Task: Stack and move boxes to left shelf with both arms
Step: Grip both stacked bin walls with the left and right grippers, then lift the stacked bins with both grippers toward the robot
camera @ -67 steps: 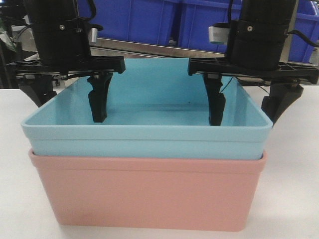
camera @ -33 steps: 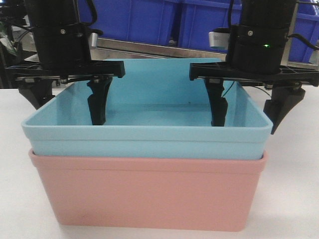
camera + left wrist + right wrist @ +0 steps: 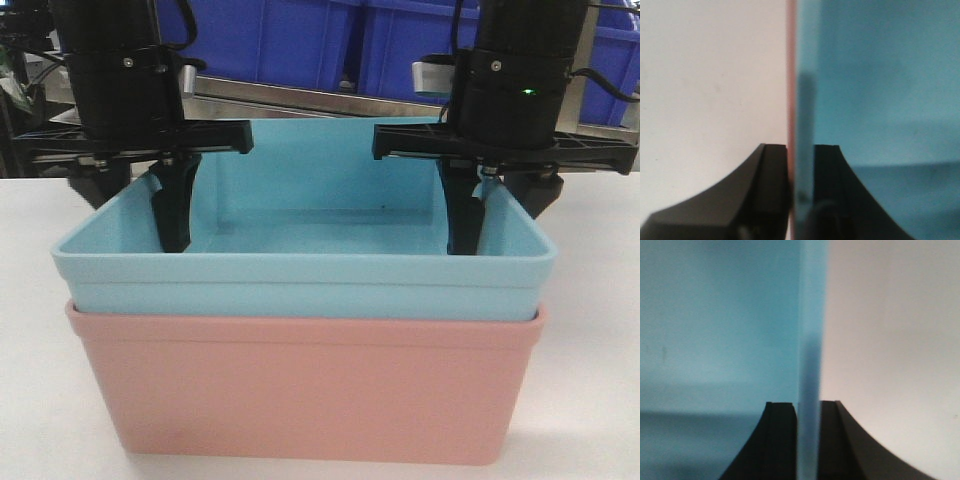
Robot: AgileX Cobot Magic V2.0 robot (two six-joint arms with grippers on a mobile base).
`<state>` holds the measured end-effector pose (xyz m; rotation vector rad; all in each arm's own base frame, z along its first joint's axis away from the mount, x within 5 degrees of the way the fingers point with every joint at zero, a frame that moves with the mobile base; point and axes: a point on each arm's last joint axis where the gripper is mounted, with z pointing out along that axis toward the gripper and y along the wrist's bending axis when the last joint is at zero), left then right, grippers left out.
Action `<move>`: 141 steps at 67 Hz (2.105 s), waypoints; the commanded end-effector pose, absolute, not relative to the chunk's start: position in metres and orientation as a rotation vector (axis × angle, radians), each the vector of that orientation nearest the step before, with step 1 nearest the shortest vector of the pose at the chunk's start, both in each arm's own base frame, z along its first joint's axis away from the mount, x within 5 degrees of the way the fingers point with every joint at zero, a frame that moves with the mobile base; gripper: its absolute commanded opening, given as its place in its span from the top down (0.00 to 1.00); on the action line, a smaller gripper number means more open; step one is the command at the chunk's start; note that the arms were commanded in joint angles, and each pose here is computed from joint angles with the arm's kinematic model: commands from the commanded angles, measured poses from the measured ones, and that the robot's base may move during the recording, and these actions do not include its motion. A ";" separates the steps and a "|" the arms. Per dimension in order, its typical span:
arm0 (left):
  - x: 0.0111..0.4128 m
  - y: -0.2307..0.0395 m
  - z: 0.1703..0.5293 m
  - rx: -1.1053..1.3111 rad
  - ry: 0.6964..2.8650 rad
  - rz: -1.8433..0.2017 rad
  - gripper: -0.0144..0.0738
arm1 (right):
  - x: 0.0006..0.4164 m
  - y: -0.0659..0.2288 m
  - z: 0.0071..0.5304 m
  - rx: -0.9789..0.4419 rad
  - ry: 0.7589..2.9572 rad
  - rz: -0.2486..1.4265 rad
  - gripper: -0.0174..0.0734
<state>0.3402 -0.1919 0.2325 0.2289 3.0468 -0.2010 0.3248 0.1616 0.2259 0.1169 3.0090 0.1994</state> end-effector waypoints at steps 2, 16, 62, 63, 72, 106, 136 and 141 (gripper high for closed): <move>0.337 -0.193 0.259 0.218 2.982 -0.245 0.84 | 0.324 0.158 0.248 0.084 2.945 0.213 0.74; 0.336 -0.192 0.259 0.219 2.989 -0.242 0.84 | 0.324 0.158 0.248 0.084 2.944 0.214 0.75; 0.312 -0.187 0.300 0.059 3.064 -0.259 0.84 | 0.312 0.157 0.285 0.139 2.955 0.234 0.75; 0.311 -0.186 0.302 0.059 3.058 -0.267 0.84 | 0.311 0.158 0.286 0.138 2.955 0.235 0.75; 0.287 -0.184 0.316 0.054 3.040 -0.285 0.84 | 0.299 0.162 0.296 0.100 2.960 0.238 0.75; 0.205 -0.168 0.317 0.016 3.075 -0.243 0.84 | 0.221 0.178 0.323 0.046 2.922 0.254 0.75; 0.157 -0.173 0.332 0.078 3.041 -0.317 0.84 | 0.171 0.173 0.325 0.020 2.921 0.278 0.75; 0.151 -0.176 0.335 0.096 3.036 -0.330 0.84 | 0.166 0.172 0.324 0.025 2.925 0.281 0.75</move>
